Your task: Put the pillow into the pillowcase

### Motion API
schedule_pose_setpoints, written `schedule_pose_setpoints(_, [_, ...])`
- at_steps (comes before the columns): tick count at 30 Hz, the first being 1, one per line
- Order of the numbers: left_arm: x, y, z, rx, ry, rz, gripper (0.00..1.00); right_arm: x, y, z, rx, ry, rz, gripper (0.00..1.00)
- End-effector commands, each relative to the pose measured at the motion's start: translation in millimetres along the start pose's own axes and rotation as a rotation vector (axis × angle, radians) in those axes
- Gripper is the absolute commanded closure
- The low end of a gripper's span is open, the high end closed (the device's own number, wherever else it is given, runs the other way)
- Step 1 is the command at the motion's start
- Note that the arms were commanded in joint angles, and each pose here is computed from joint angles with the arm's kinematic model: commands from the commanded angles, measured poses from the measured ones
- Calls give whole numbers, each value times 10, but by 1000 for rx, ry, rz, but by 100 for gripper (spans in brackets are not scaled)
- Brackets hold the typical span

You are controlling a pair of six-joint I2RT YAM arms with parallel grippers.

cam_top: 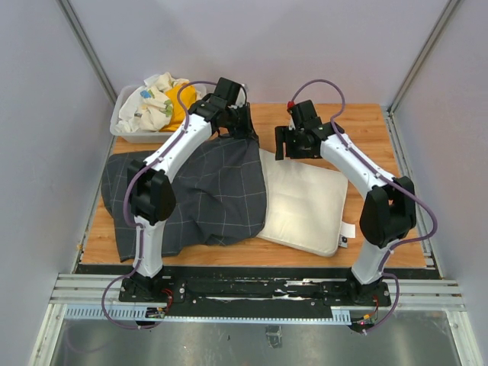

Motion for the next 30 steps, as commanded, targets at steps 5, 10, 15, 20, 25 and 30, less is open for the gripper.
schedule_pose_setpoints(5, [-275, -127, -131, 27, 62, -64, 100, 385, 234, -275, -5, 52, 145, 19])
schedule_pose_setpoints(10, [-275, -110, -98, 24, 58, -62, 100, 647, 495, -422, 9, 66, 275, 17])
schedule_pose_setpoints(15, [-192, -27, -29, 13, 53, -41, 100, 949, 783, -447, 9, 62, 401, 15])
schedule_pose_setpoints(20, [-130, 33, 37, 3, 46, -26, 100, 1096, 934, -422, -7, 54, 442, 17])
schedule_pose_setpoints(25, [-112, 48, 63, -3, 44, -22, 100, 1215, 1097, -431, -13, 45, 492, 54])
schedule_pose_setpoints(30, [-101, 47, 66, -5, 44, -23, 100, 1191, 1112, -423, -16, 37, 489, 99])
Point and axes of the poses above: each gripper's point midway between its finger pads, its own x axis out along the fingers, its own z axis along the line the jaws close on, y = z × x, the point moved 6 cm from there along -x, back along the fingers, and after that the axes turned 6 degrees about x, right-handed, at the moved point
